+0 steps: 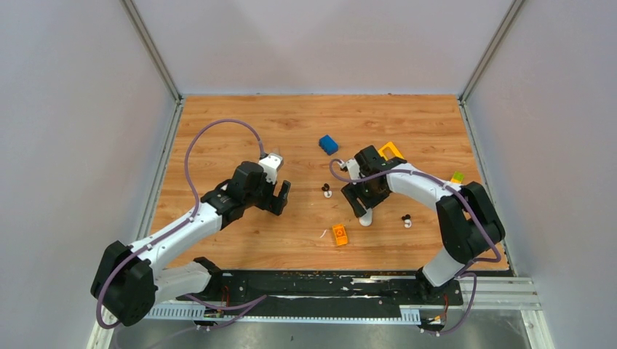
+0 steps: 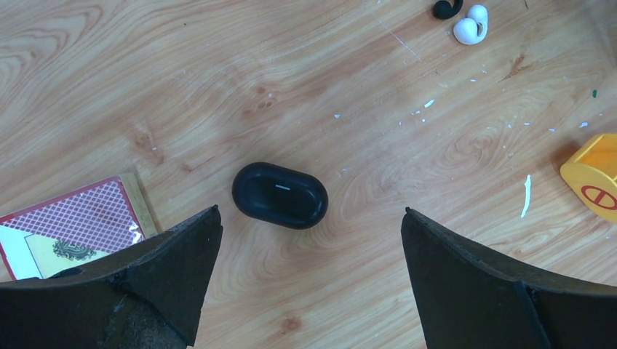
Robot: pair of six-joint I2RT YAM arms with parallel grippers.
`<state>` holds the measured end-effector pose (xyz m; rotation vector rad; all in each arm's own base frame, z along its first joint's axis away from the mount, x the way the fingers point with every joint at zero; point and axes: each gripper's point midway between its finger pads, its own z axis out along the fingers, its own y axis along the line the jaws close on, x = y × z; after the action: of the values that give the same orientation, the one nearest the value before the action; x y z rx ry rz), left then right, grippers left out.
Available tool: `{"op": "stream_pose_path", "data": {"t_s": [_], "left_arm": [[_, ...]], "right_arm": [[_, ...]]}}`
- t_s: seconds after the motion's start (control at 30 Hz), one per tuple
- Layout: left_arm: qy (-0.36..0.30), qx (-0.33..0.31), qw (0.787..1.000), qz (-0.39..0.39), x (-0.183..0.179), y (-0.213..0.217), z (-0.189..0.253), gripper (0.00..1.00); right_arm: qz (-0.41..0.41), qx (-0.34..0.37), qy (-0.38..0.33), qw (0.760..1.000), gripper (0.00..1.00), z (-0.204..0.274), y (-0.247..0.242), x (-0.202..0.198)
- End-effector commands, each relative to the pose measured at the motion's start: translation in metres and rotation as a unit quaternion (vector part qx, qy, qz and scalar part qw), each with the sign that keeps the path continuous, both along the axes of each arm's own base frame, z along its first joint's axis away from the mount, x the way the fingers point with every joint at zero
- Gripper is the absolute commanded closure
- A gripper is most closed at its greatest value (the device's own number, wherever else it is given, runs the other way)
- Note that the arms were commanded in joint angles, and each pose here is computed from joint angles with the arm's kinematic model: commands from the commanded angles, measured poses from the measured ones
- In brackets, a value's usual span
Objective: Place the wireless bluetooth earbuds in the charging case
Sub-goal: Pick up the charging case at the center of the board.
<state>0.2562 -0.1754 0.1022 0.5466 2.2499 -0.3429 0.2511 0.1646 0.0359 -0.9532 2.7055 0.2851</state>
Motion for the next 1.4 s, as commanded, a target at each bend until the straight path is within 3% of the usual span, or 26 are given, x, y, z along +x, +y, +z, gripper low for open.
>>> {"op": "stream_pose_path", "data": {"t_s": [0.0, 0.43, 0.8, 1.0, 1.03, 1.17, 1.37], "left_arm": [[-0.036, -0.021, 0.999, -0.012, 0.007, -0.008, 0.023, 0.00], [-0.035, -0.034, 0.998, -0.030, 0.004, -0.015, 0.025, 0.02], [-0.028, -0.038, 0.998, -0.036, 0.001, -0.017, 0.022, 0.03], [-0.030, -0.039, 0.998, -0.038, 0.000, -0.017, 0.023, 0.03], [-0.030, -0.039, 0.998, -0.039, 0.000, -0.017, 0.024, 0.03], [-0.027, -0.047, 0.998, -0.044, -0.001, -0.021, 0.025, 0.04], [0.016, -0.160, 0.983, -0.085, -0.020, -0.060, 0.058, 0.12]], "right_arm": [[-0.012, -0.030, -0.027, 0.999, 0.33, -0.008, -0.011, 0.009], [0.024, -0.014, -0.063, 0.998, 0.37, 0.009, -0.019, 0.000], [0.043, -0.015, -0.027, 0.999, 0.45, -0.007, -0.015, -0.003], [0.042, -0.030, -0.014, 0.999, 0.43, -0.014, -0.018, -0.004], [0.043, -0.031, -0.013, 0.999, 0.45, -0.014, -0.018, -0.004], [0.052, -0.030, -0.013, 0.998, 0.72, -0.012, -0.020, -0.007], [0.126, 0.036, -0.041, 0.990, 0.84, 0.030, -0.003, -0.019]]}}
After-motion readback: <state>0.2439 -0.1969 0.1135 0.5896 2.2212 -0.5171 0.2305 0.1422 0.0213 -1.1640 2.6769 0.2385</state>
